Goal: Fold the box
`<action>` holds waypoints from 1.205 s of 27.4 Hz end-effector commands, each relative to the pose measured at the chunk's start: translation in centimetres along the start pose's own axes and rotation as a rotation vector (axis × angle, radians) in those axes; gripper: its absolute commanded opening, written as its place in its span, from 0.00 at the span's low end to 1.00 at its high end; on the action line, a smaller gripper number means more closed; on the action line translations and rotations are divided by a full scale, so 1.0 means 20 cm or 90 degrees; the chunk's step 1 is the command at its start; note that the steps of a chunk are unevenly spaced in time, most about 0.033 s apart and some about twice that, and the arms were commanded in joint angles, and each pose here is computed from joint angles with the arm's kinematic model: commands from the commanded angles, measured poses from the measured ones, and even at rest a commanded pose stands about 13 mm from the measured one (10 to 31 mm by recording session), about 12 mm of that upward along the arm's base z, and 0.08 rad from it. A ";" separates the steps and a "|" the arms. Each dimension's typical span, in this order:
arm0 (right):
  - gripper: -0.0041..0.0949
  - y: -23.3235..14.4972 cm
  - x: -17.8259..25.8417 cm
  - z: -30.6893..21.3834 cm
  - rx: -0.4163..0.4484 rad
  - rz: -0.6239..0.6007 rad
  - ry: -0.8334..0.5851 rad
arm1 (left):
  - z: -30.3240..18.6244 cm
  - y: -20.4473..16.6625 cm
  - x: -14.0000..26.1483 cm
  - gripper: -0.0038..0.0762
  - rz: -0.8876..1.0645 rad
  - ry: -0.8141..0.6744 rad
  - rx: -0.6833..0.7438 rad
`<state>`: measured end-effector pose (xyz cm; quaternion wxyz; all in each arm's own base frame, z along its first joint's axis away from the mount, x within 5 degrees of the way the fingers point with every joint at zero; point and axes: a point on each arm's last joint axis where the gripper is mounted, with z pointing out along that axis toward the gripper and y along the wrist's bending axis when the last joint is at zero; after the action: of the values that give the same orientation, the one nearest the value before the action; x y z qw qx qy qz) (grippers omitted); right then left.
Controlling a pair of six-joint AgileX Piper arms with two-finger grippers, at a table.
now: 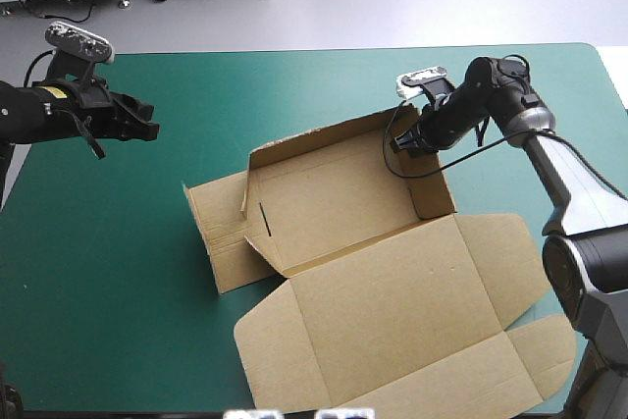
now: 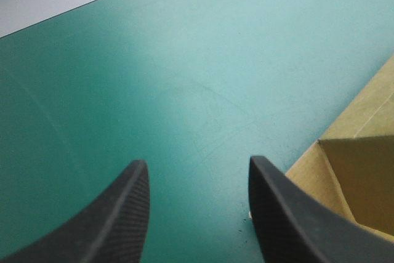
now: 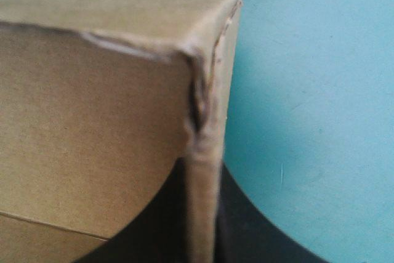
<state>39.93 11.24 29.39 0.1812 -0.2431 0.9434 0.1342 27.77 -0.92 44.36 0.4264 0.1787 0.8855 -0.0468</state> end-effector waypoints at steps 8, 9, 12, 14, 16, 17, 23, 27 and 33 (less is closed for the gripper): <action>0.51 0.08 -0.09 -0.36 0.021 -0.055 -0.075 | -0.09 -0.02 -0.05 0.49 -0.003 -0.067 -0.007; 0.56 0.09 -0.09 -0.39 0.025 -0.058 -0.086 | -0.09 -0.02 -0.05 0.49 0.002 -0.067 -0.008; 0.65 0.11 -0.08 -0.47 0.039 -0.048 -0.104 | -0.09 -0.02 -0.05 0.49 0.003 -0.067 -0.008; 0.65 0.13 -0.06 -0.51 0.042 -0.033 -0.110 | -0.09 -0.02 -0.05 0.49 0.003 -0.067 -0.008; 0.65 0.15 -0.04 -0.52 0.037 -0.036 -0.108 | -0.09 -0.02 -0.05 0.49 0.003 -0.067 -0.008; 0.65 0.16 -0.02 -0.52 0.034 -0.040 -0.102 | -0.09 -0.02 -0.05 0.49 0.003 -0.067 -0.008; 0.65 0.15 0.02 -0.35 0.076 -0.071 -0.015 | -0.09 -0.03 -0.06 0.49 -0.003 -0.072 0.002; 0.65 0.13 0.01 -0.25 0.073 -0.069 0.015 | -0.09 -0.03 -0.06 0.49 -0.004 -0.070 0.005; 0.65 0.10 0.00 0.00 0.021 -0.040 0.073 | -0.09 -0.03 -0.05 0.49 -0.003 -0.065 0.007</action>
<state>39.57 12.46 27.81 0.1167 -0.2776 0.9510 0.0708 27.72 -1.09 44.31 0.4234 0.1837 0.8853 -0.0560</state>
